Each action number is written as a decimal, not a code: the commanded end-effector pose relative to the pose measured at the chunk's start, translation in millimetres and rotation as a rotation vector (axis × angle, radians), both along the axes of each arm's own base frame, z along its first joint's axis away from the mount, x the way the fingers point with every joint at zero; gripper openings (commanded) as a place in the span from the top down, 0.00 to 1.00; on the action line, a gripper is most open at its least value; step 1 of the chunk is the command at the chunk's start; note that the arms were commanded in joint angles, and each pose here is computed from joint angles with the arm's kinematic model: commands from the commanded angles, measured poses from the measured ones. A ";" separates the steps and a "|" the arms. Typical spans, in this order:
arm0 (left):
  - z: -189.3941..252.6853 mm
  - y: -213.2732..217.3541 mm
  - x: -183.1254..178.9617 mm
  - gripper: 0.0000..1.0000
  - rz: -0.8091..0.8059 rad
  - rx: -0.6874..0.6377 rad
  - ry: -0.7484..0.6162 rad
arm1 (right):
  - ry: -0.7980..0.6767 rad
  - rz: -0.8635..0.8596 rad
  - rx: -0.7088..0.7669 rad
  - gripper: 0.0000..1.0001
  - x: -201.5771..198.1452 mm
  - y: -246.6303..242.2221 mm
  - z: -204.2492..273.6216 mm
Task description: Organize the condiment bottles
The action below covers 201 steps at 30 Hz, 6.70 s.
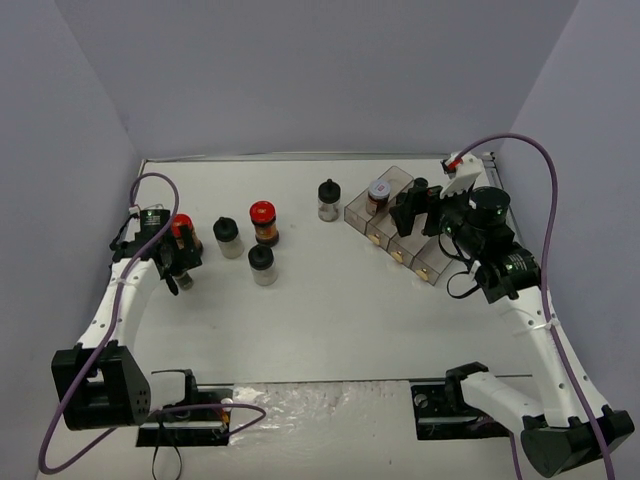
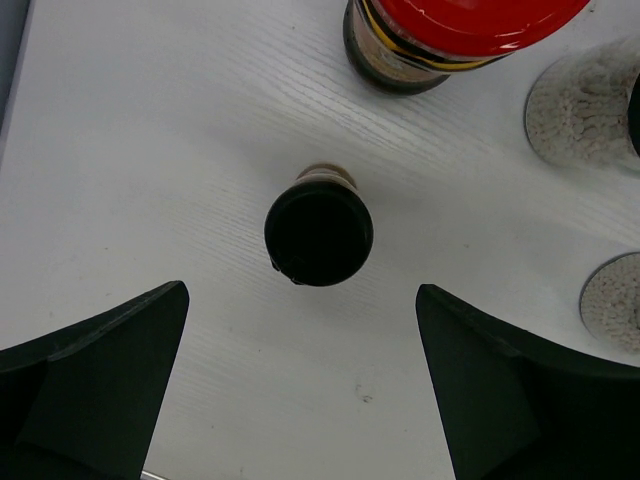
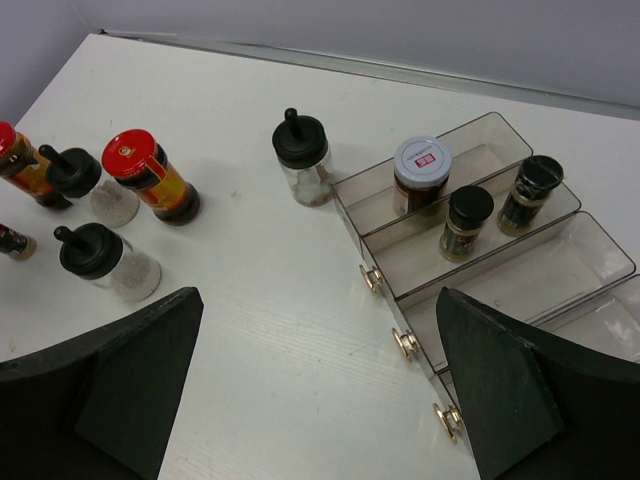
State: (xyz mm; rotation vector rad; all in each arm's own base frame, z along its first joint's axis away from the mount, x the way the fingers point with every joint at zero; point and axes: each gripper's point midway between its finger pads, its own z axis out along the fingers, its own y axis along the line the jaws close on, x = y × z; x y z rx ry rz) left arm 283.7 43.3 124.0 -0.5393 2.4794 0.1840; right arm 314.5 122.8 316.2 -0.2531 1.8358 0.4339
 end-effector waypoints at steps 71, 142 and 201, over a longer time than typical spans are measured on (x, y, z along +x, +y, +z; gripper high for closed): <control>81.7 -366.6 32.2 1.00 -0.824 -0.089 -0.157 | -0.056 0.013 -0.027 0.00 -15.0 -6.5 13.4; 129.2 -49.1 -103.8 0.03 -0.208 0.077 -0.491 | 0.347 0.266 -0.340 0.07 37.0 162.5 -170.8; 102.2 -59.5 -87.0 0.03 -0.252 0.102 -0.477 | 0.409 -0.292 -0.218 0.80 149.7 -9.1 -189.9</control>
